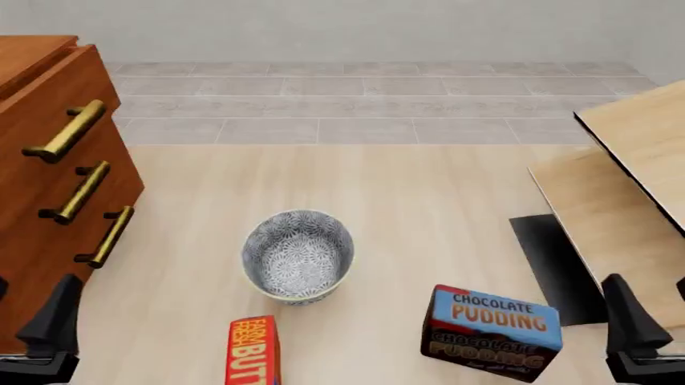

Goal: Close the top drawer of the cabinet and put the bowl on top of it.

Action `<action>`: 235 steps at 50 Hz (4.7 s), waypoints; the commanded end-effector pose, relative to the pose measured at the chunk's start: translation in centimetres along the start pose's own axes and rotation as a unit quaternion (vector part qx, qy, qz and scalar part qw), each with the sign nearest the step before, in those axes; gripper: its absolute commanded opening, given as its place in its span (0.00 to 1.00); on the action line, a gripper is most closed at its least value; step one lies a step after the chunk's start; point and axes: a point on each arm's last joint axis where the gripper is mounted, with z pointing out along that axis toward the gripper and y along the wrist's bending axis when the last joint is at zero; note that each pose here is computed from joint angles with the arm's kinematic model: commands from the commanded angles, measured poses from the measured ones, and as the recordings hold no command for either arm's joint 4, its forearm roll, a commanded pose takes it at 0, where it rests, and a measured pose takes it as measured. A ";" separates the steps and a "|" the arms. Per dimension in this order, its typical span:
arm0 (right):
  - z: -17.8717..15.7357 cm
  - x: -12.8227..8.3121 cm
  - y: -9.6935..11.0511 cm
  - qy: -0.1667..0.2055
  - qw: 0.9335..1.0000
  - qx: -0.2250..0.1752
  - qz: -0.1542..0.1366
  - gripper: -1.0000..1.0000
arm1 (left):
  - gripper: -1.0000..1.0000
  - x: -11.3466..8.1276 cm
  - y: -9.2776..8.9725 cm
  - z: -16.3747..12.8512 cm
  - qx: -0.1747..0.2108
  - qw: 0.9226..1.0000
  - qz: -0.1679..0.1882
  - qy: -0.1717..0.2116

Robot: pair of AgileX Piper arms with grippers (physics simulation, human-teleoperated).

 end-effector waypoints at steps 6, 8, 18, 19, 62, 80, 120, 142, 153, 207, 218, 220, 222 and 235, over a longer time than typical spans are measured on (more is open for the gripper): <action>0.0 -0.1 0.0 0.000 1.000 0.000 0.000 1.00 | 1.00 0.0 0.0 0.0 0.000 1.000 0.000 0.000; 0.0 -0.1 0.0 0.000 1.000 0.000 0.000 1.00 | 1.00 0.1 0.0 0.0 -0.001 1.000 0.000 0.001; 0.0 -0.1 0.0 0.000 1.000 0.000 0.000 1.00 | 1.00 0.1 0.0 0.0 0.000 1.000 0.000 0.001; 0.0 -0.1 0.0 0.000 1.000 0.000 0.000 1.00 | 1.00 0.1 0.0 0.0 0.000 1.000 0.000 0.001; 0.0 -0.1 0.0 0.000 1.000 0.000 0.000 1.00 | 1.00 -10.1 -0.2 3.1 0.014 1.000 -0.026 -0.005; 0.0 -0.1 0.0 0.000 1.000 0.000 0.000 1.00 | 1.00 -9.2 -0.2 5.1 0.012 1.000 -0.025 0.015; 0.0 -0.1 0.0 0.000 1.000 0.000 0.000 1.00 | 1.00 -6.4 0.6 8.0 -0.023 0.998 -0.041 0.036; 0.0 -0.1 0.0 0.000 1.000 0.000 0.000 1.00 | 1.00 -6.5 1.8 7.4 -0.073 0.997 -0.028 0.023; 0.0 -0.1 0.0 0.000 1.000 0.000 0.000 1.00 | 1.00 -6.4 2.2 7.5 -0.088 0.996 -0.017 0.020; 0.0 -0.1 0.0 0.000 1.000 0.000 0.000 1.00 | 1.00 -6.0 4.5 9.4 -0.149 0.988 -0.015 0.027; 0.0 -0.1 0.0 0.000 1.000 0.000 0.000 1.00 | 1.00 -5.8 5.1 10.0 -0.163 0.986 -0.021 0.030; 0.0 -0.1 0.0 0.001 1.000 0.000 0.000 1.00 | 1.00 -5.8 5.2 10.1 -0.165 0.986 -0.023 0.030; 0.0 -0.1 0.0 0.000 1.000 0.000 0.000 1.00 | 1.00 -5.7 5.3 10.2 -0.166 0.985 -0.021 0.031; 0.0 -0.1 0.0 0.000 1.000 0.000 0.000 1.00 | 1.00 -5.7 6.0 10.6 -0.183 0.982 -0.023 0.036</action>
